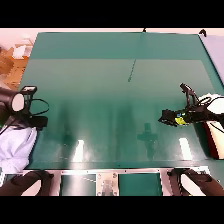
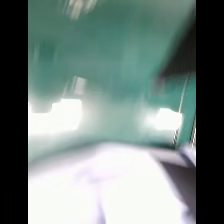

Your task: Fold the shirts.

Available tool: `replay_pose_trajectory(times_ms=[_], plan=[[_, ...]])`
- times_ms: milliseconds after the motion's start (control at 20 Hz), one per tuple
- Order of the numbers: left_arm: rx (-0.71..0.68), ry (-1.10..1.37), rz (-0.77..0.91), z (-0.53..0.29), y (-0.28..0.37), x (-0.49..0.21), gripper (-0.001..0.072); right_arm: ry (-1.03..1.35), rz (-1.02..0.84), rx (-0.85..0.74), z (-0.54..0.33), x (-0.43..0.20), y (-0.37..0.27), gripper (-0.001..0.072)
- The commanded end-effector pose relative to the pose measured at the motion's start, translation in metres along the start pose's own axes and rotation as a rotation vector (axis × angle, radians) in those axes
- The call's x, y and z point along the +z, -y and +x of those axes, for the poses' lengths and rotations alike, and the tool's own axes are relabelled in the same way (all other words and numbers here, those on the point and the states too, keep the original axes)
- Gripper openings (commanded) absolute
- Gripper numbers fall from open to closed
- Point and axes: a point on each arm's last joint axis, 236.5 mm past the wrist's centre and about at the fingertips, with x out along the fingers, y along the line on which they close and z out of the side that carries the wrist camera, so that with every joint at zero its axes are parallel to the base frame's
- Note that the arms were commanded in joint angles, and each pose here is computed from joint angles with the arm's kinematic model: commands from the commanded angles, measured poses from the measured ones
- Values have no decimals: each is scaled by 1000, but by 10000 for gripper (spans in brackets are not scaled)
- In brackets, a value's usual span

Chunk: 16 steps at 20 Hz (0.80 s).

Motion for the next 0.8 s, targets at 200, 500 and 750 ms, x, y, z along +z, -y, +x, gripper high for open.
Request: replay_pose_trajectory(times_ms=[200, 500, 750], plan=[[173, -56, -93, 71, -64, -13, 656, -1, -1, 0, 0, 0, 0, 21], [86, -168, -112, 122, -66, -37, 566, 0, -1, 0, 0, 0, 0, 21], [58, -170, -125, 120, -61, -25, 21, 0, -1, 0, 0, 0, 0, 22]])
